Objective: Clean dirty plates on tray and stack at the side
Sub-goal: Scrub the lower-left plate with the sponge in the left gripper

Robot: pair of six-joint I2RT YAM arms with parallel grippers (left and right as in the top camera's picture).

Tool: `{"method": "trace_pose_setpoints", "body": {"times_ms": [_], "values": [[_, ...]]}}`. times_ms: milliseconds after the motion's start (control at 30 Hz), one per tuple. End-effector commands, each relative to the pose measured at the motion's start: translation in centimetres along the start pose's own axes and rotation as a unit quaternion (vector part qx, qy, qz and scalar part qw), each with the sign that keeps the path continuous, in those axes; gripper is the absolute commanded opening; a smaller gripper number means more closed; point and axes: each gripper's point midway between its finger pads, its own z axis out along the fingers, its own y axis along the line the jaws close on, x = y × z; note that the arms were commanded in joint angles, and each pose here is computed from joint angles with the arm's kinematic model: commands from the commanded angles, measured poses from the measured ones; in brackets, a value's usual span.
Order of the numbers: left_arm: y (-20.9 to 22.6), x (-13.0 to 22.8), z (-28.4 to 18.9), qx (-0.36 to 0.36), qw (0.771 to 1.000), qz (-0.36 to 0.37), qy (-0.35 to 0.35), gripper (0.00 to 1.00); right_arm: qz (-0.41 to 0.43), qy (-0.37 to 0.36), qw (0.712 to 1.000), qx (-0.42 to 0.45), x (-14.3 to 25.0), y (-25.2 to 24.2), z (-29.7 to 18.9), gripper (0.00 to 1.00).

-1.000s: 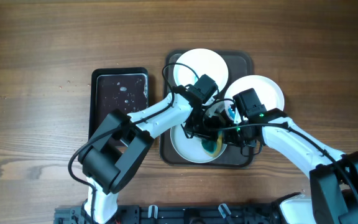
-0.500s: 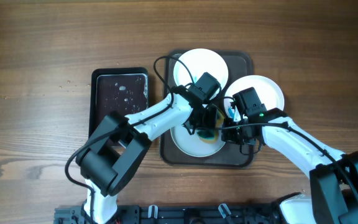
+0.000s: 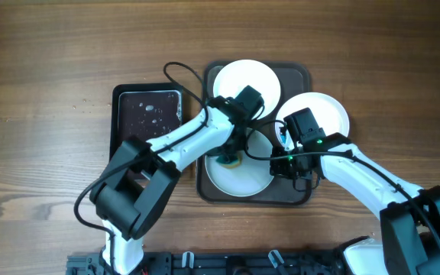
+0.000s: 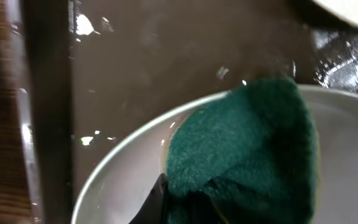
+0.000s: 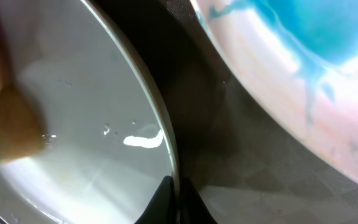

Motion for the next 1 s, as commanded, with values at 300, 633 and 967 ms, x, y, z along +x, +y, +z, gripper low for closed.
{"method": "trace_pose_setpoints", "body": {"times_ms": [300, 633, 967], "values": [[-9.1, 1.7, -3.5, 0.296, 0.939, 0.161, 0.072, 0.04, -0.005, 0.008, 0.999, 0.032, 0.5, -1.4, 0.3, 0.04], [-10.5, 3.9, -2.6, 0.337, 0.913, 0.200, 0.110, 0.04, -0.007, 0.008, 0.999, 0.032, 0.4, -1.4, 0.3, 0.04], [-8.9, 6.2, -1.7, 0.314, 0.906, 0.239, 0.150, 0.04, -0.007, 0.007, 0.999, 0.032, 0.4, -1.4, 0.3, 0.04]]}}
